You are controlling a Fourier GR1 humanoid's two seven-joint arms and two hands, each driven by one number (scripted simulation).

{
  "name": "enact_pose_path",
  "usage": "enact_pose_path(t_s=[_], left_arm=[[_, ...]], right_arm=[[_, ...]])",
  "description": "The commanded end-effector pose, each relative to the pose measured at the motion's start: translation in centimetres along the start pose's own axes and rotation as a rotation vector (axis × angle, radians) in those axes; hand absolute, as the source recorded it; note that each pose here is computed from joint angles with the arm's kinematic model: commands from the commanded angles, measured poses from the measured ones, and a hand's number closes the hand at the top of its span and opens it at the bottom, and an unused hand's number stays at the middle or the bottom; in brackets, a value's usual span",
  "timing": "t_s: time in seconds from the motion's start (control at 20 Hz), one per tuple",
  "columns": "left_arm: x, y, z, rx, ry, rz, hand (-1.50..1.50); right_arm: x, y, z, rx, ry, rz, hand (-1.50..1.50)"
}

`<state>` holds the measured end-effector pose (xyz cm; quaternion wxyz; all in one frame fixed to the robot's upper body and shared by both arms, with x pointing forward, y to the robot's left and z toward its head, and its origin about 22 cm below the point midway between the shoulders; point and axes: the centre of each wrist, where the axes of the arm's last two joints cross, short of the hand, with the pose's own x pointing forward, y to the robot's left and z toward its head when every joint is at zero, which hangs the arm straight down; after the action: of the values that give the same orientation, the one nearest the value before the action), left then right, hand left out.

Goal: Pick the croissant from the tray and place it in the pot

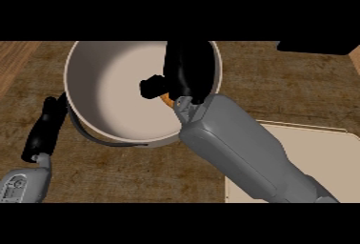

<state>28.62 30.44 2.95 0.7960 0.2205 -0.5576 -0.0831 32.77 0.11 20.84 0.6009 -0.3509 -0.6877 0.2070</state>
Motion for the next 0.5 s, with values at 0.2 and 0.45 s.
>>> enact_pose_path(t_s=[0.2,0.45], left_arm=[[-0.1,1.2,-0.3,0.031,0.031,0.007,0.0],[-0.8,1.0,0.4,0.062,0.045,-0.006,0.0]], right_arm=[[-0.5,0.3,-0.8,-0.262,0.053,-0.42,-1.5],[-2.4,0.5,-0.6,-0.377,0.087,-0.512,-1.5]])
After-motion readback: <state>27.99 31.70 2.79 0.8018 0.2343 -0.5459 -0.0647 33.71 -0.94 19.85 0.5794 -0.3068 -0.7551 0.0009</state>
